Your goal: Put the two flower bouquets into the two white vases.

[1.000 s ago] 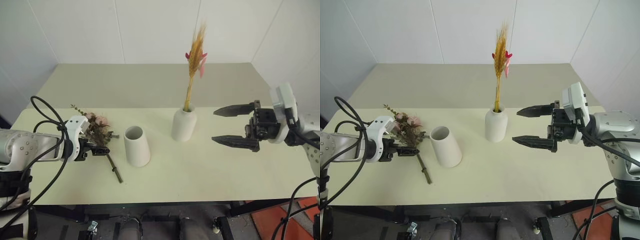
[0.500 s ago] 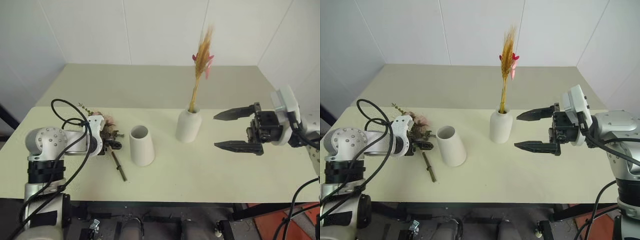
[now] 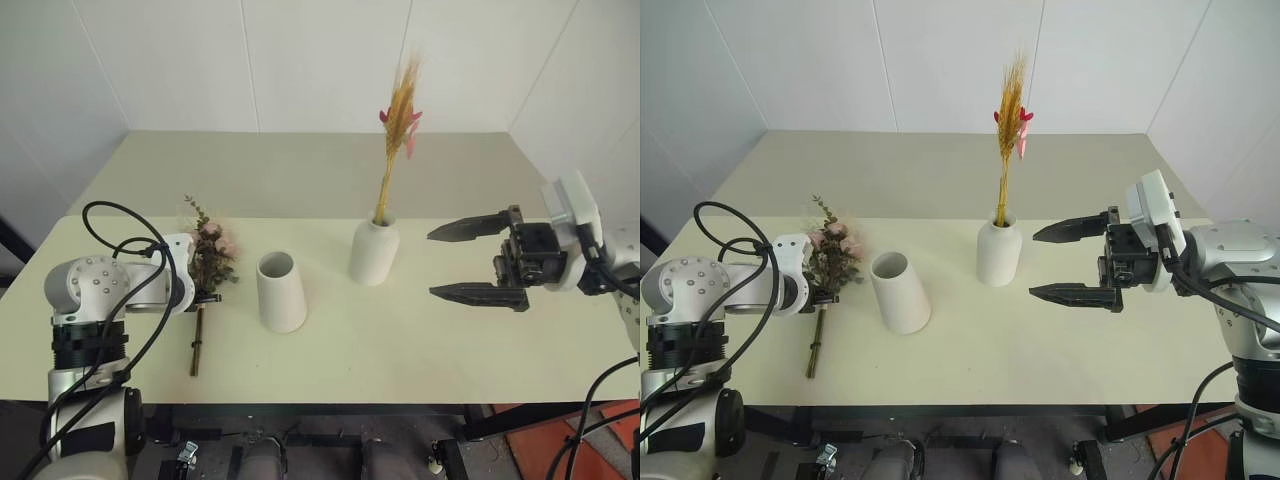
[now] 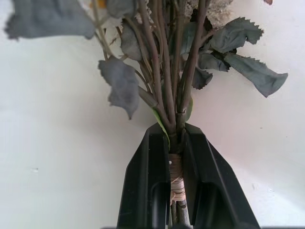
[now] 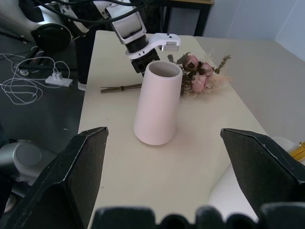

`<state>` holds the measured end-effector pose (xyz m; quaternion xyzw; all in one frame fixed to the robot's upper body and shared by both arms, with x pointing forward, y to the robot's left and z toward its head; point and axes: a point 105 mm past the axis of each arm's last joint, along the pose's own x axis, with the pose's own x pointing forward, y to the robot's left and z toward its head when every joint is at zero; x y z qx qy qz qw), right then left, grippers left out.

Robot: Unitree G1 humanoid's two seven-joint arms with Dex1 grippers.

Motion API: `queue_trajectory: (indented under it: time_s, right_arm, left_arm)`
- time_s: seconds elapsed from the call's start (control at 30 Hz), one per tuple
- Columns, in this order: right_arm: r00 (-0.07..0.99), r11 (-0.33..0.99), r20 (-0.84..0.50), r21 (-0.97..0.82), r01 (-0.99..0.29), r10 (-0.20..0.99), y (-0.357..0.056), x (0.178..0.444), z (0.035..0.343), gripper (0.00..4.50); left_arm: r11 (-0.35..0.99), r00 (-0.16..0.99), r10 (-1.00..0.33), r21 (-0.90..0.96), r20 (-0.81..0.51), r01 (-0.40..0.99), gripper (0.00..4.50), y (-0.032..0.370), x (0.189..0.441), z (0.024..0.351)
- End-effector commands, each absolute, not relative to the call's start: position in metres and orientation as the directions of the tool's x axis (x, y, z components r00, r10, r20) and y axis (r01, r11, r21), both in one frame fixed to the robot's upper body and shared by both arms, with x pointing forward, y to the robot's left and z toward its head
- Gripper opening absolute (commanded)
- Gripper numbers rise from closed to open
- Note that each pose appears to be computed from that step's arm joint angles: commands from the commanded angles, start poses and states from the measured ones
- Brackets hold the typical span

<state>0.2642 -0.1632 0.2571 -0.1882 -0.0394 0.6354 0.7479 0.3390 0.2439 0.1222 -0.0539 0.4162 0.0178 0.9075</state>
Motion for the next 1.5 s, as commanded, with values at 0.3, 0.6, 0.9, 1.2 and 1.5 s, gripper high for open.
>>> queue_trajectory:
  time_s: [0.3,0.6,0.9,1.2,1.5]
  right_arm:
    - [0.186,0.121,-0.162,-0.347,-0.93,0.969,-0.169,0.26,0.269,4.5]
    - [0.194,0.122,-0.19,-0.334,-0.935,0.962,-0.18,0.258,0.266,4.5]
    - [0.212,0.138,-0.19,-0.341,-0.93,0.959,-0.182,0.253,0.264,4.5]
    - [0.228,0.157,-0.176,-0.346,-0.925,0.958,-0.183,0.249,0.264,4.5]
    - [0.237,0.165,-0.173,-0.348,-0.923,0.956,-0.182,0.25,0.263,4.5]
  left_arm:
    - [0.993,0.994,-0.075,-0.101,-0.076,0.068,0.13,0.262,0.347,0.248]
    - [0.843,0.816,-0.459,-0.118,0.351,0.525,0.13,0.199,0.314,0.337]
    - [0.622,0.593,-0.697,-0.072,0.402,0.78,0.13,0.137,0.296,0.346]
    - [0.584,0.552,-0.758,-0.015,0.349,0.812,0.13,0.124,0.296,0.329]
    - [0.603,0.548,-0.763,0.075,0.343,0.794,0.13,0.114,0.295,0.305]
